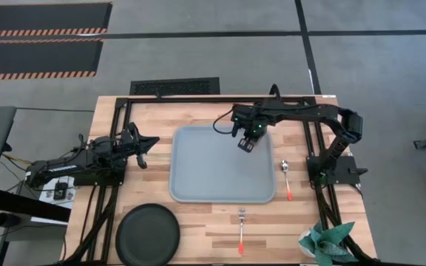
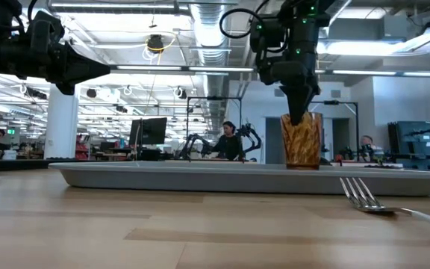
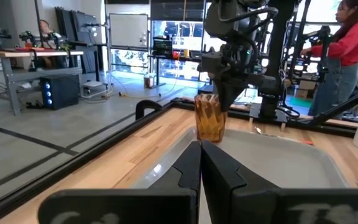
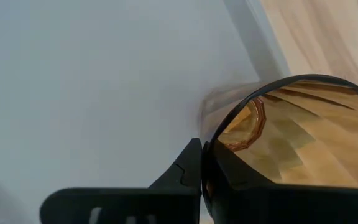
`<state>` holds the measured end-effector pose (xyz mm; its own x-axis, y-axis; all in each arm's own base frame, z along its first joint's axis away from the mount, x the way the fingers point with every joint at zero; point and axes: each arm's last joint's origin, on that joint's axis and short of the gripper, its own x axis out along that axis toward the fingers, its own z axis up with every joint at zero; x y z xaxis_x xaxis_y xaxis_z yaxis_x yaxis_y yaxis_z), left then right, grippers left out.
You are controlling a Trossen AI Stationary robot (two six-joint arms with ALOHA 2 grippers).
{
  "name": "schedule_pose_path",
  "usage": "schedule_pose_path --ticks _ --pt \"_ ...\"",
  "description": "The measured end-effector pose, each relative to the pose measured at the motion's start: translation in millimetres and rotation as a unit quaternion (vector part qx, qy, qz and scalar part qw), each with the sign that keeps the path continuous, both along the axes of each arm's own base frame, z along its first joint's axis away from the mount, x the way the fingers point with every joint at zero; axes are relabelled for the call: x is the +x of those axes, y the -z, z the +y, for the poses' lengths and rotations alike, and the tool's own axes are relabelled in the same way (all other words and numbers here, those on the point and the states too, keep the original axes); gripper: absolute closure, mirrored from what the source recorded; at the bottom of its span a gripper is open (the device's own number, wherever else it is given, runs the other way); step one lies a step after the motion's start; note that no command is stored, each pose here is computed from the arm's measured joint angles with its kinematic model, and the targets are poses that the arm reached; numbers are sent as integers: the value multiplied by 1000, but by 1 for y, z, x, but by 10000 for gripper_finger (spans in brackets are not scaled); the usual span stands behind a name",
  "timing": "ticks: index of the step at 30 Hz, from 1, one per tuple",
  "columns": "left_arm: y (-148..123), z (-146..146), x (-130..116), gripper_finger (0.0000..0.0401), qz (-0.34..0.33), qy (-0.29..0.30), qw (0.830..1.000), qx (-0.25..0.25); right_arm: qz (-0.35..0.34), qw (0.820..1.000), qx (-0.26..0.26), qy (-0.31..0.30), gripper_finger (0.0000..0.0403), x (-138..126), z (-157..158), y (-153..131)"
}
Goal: Pick and place plate/cup/fork/spoon on tray
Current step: Put the brown cup on the gray serving tray
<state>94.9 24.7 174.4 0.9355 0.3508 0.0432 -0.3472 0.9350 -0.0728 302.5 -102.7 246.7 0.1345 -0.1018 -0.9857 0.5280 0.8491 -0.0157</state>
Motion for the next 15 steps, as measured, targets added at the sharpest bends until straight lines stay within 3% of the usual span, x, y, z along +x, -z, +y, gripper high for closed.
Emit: schedule_pose_path --ticks 15 --pt "0 0 0 401 -1 0 1000 -3 3 1000 10 26 379 -3 -11 3"
